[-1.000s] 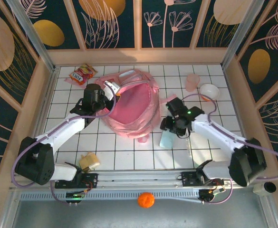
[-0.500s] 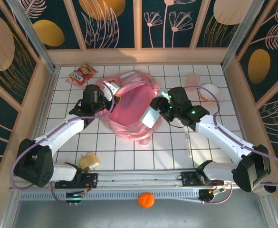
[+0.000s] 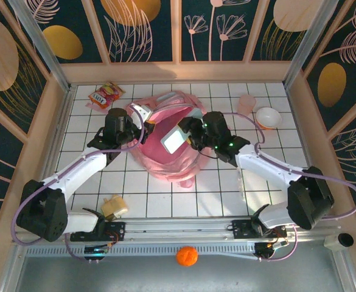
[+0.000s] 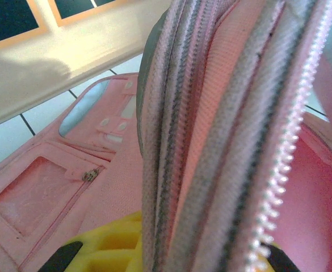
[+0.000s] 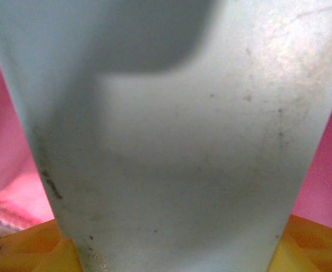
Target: Pack the student bag
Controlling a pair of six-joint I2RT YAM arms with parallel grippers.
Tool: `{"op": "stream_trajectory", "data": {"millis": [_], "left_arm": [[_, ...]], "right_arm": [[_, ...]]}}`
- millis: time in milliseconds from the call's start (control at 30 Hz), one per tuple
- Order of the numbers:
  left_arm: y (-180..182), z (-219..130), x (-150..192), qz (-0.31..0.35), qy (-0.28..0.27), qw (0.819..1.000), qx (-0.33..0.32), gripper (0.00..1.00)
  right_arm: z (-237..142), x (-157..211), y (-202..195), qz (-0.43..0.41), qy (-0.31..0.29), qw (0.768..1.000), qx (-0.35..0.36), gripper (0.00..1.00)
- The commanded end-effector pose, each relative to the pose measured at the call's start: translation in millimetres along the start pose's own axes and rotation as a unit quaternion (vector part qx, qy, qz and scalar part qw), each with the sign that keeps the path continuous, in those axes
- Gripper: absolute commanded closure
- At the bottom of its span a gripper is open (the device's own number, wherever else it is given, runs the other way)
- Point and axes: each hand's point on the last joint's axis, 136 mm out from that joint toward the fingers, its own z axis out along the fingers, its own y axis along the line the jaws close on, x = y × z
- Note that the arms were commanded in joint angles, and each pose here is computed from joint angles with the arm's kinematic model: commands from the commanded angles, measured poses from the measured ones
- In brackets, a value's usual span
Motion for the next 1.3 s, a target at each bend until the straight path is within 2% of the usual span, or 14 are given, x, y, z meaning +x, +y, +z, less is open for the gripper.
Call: {"op": "stream_trajectory", "data": {"millis": [0, 133, 633, 700, 767, 1267], "left_arm": [[-12, -32, -93, 0.018, -0.15, 0.988, 0.027, 1.0], [-15, -40, -110, 0.015, -0.173, 0.984, 0.034, 1.0], [-21, -61, -155, 0.025, -0.227, 0.972, 0.051, 1.0], [-21, -62, -157, 0.025, -0.228, 0.972, 0.051, 1.0], [-21, -62, -157, 0.028, -0.227, 0.972, 0.051, 1.0], [-21, -59, -152, 0.021, -0.224, 0.973, 0.051, 1.0]], "right_arm": [[10, -7, 26, 0.022, -0.019, 0.999, -0.04, 0.48], [26, -10, 5, 0.048, -0.029, 0.998, -0.01, 0.48], [102, -19, -5, 0.118, -0.029, 0.992, -0.035, 0.47], [112, -19, -8, 0.119, -0.027, 0.992, -0.025, 0.44], [119, -20, -11, 0.127, -0.026, 0.992, -0.007, 0.36], [100, -18, -9, 0.121, -0.032, 0.992, 0.012, 0.26]]}}
